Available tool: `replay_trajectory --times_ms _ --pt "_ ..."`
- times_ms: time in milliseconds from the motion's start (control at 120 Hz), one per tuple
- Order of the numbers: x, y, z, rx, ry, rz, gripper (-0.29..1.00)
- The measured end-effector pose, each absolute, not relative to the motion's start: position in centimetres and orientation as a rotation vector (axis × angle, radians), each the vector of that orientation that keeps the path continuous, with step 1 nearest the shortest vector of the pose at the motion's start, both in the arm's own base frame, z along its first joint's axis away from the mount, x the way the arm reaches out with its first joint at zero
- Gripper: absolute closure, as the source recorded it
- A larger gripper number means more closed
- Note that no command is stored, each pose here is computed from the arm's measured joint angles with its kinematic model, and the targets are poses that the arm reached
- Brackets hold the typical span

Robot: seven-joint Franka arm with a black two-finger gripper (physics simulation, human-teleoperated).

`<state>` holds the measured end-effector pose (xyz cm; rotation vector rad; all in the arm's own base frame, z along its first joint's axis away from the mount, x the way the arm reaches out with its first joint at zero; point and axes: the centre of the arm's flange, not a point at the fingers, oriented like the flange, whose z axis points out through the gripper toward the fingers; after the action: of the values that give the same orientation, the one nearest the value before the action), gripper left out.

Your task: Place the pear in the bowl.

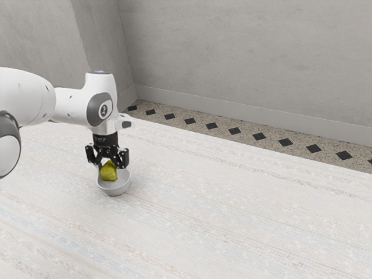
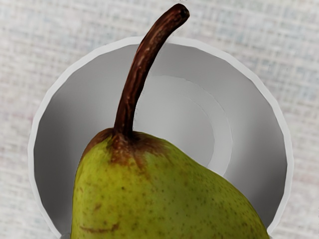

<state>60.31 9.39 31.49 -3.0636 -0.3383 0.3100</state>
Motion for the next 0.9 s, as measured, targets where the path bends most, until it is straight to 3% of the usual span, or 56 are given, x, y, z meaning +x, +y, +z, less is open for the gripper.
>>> replay_trajectory --times_ms 367,675,900 --pt "60.6 8.4 32.6 -3.093 -0.293 0.278 0.1" --pt "60.5 0.1 53.0 -3.191 -0.025 -0.062 0.03" --pt "57.6 1.4 59.8 -3.163 -0.034 -0.05 0.02"
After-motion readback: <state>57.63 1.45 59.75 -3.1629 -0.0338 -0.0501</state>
